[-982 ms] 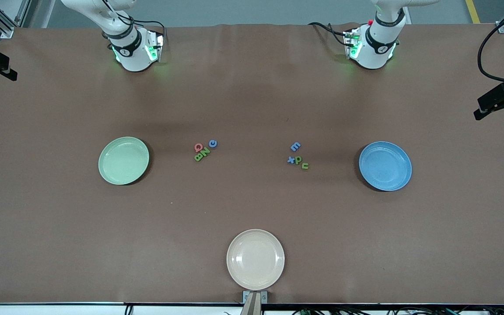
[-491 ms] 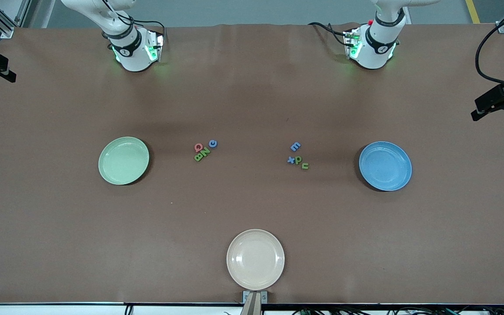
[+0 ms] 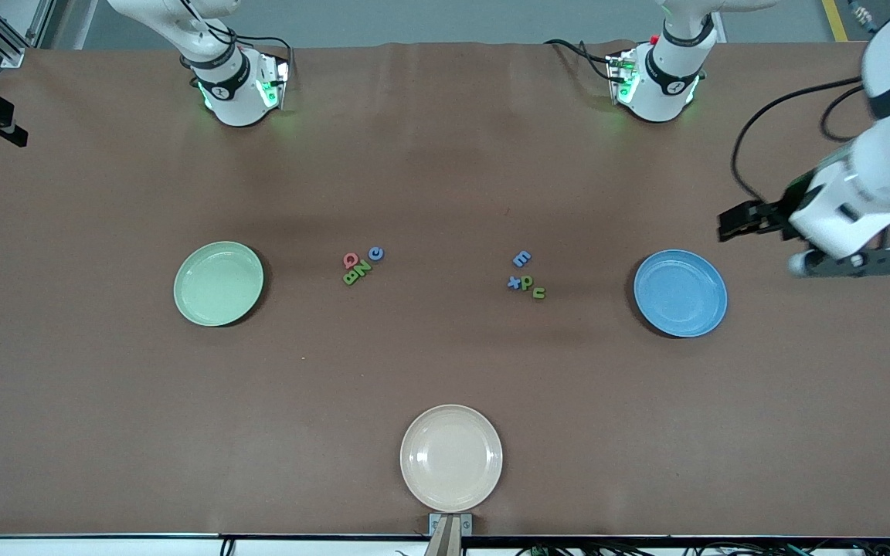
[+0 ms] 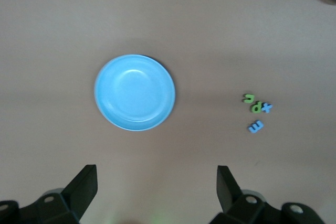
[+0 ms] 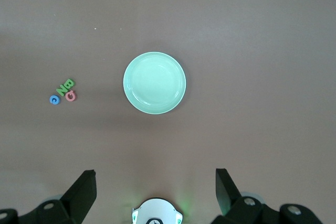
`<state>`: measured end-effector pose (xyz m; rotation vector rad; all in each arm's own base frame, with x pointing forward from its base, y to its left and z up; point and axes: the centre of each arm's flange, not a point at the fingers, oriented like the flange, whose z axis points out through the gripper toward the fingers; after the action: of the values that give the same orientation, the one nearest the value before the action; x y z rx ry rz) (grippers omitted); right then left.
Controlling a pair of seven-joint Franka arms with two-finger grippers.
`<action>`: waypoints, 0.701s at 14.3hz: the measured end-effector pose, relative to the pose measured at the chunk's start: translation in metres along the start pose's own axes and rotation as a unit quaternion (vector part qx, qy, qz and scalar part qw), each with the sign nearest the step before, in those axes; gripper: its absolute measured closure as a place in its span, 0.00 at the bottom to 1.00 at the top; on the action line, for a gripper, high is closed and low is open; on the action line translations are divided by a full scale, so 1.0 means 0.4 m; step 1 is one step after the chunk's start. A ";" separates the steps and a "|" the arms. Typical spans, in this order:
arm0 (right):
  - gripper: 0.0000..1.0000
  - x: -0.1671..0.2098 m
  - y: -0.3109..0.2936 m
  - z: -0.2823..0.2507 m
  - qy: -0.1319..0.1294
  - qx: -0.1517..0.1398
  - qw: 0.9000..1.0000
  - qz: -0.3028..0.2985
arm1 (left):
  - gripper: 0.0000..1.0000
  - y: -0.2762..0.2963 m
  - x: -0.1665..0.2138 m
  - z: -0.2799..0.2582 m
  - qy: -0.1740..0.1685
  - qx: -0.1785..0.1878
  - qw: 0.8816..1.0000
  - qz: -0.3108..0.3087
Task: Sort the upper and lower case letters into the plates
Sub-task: 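Reach the left gripper down to the green lowercase letter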
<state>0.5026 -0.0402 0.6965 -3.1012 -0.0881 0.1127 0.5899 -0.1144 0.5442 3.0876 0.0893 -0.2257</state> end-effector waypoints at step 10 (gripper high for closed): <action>0.00 0.000 -0.001 -0.001 0.001 0.000 1.000 0.000 | 0.00 0.343 0.051 0.363 -0.001 0.000 0.987 -0.158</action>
<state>0.5024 -0.0399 0.6968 -3.1003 -0.0890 0.1109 0.5974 -0.2573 0.4034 3.0563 0.5801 -0.2369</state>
